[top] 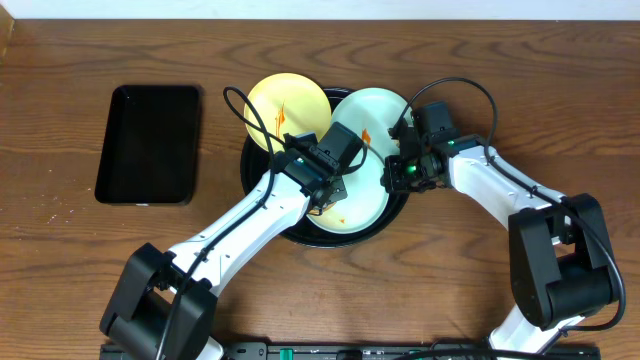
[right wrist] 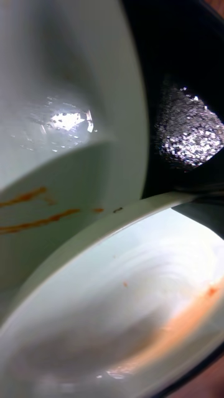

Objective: Clean dirty plates on tray and stack at the side
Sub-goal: 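Scrub the green plate again with the sponge in the left gripper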

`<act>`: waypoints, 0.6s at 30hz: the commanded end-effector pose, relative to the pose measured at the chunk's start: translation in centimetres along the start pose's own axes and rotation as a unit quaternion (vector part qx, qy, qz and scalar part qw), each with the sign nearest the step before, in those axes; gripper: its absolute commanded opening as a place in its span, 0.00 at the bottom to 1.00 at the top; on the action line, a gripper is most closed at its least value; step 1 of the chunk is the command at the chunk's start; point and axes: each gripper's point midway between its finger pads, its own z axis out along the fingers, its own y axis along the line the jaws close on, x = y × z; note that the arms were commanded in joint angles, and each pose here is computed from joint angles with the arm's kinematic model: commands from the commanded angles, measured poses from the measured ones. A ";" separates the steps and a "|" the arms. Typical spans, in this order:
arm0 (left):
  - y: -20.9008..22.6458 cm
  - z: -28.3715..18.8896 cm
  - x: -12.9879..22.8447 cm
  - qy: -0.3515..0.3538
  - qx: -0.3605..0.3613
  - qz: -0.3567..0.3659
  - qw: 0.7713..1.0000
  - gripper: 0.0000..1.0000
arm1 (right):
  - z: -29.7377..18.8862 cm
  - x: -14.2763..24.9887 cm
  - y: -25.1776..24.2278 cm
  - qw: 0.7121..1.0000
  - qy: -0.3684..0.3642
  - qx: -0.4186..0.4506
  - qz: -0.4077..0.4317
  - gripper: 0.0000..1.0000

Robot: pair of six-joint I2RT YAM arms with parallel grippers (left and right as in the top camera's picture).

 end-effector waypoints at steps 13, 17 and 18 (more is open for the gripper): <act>0.0 -0.2 0.1 0.002 -0.002 0.014 1.000 0.07 | -3.6 -0.4 1.9 1.000 -0.029 -0.010 -0.002 0.01; -0.1 -0.2 0.2 0.005 0.000 0.021 1.000 0.07 | -5.6 -1.2 2.4 0.997 -0.069 0.026 -0.013 0.01; -0.1 -0.2 0.2 0.005 0.000 0.022 1.000 0.08 | -6.0 -1.3 2.4 0.996 -0.076 0.036 -0.016 0.01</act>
